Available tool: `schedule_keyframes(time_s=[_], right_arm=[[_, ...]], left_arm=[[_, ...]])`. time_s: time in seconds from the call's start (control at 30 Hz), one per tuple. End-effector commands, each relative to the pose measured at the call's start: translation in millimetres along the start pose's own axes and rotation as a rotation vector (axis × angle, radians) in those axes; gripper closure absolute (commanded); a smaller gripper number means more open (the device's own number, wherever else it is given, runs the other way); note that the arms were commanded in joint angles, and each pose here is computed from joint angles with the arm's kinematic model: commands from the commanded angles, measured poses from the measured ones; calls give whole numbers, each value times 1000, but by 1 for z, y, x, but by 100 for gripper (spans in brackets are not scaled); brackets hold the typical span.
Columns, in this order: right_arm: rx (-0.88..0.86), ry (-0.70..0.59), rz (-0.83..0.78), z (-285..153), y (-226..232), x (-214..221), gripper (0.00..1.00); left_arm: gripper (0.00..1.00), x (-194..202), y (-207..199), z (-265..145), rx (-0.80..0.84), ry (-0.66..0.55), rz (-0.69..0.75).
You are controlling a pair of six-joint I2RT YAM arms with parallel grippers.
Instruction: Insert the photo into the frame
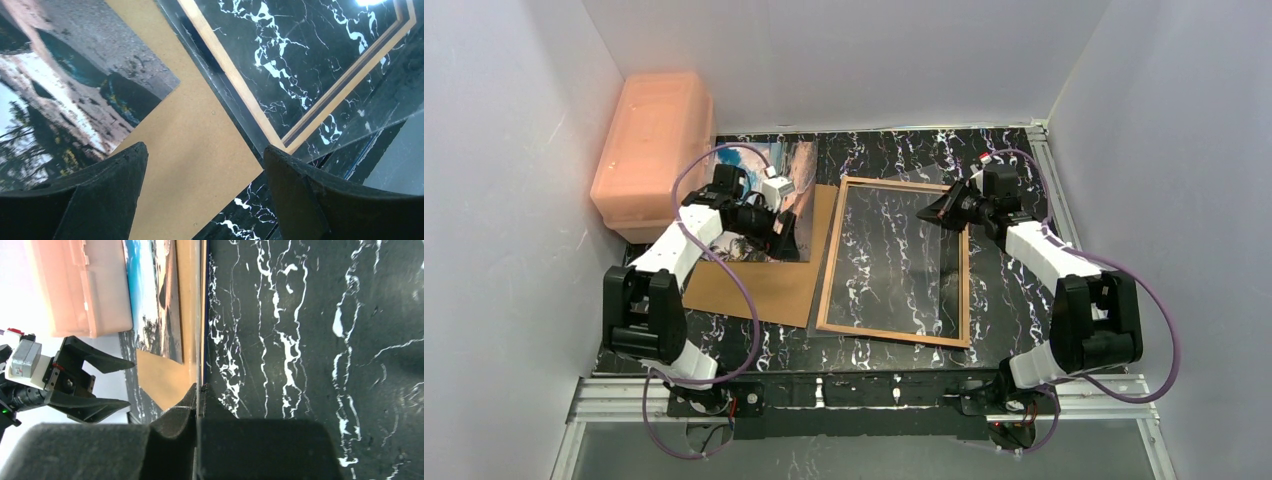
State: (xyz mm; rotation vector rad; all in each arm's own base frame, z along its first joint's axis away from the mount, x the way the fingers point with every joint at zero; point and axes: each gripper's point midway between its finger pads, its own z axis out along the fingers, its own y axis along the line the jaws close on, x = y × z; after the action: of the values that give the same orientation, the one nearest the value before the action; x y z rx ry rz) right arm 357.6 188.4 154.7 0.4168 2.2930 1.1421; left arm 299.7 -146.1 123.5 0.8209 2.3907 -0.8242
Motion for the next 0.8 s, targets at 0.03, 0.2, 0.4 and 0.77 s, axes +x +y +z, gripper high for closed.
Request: schedule_keyframes(time_s=[0.03, 0.2, 0.4, 0.77], right_arm=[[-44, -49, -183, -9, 11, -20, 91], [-27, 12, -156, 2, -10, -8, 83], [-51, 50, -123, 4, -15, 2, 71], [-83, 47, -53, 0, -24, 8, 71]], left_arm=[[19, 1, -14, 19, 40, 23, 31], [25, 10, -23, 46, 38, 81, 72], [37, 26, -20, 69, 11, 155, 87], [51, 41, -16, 88, 40, 214, 27]])
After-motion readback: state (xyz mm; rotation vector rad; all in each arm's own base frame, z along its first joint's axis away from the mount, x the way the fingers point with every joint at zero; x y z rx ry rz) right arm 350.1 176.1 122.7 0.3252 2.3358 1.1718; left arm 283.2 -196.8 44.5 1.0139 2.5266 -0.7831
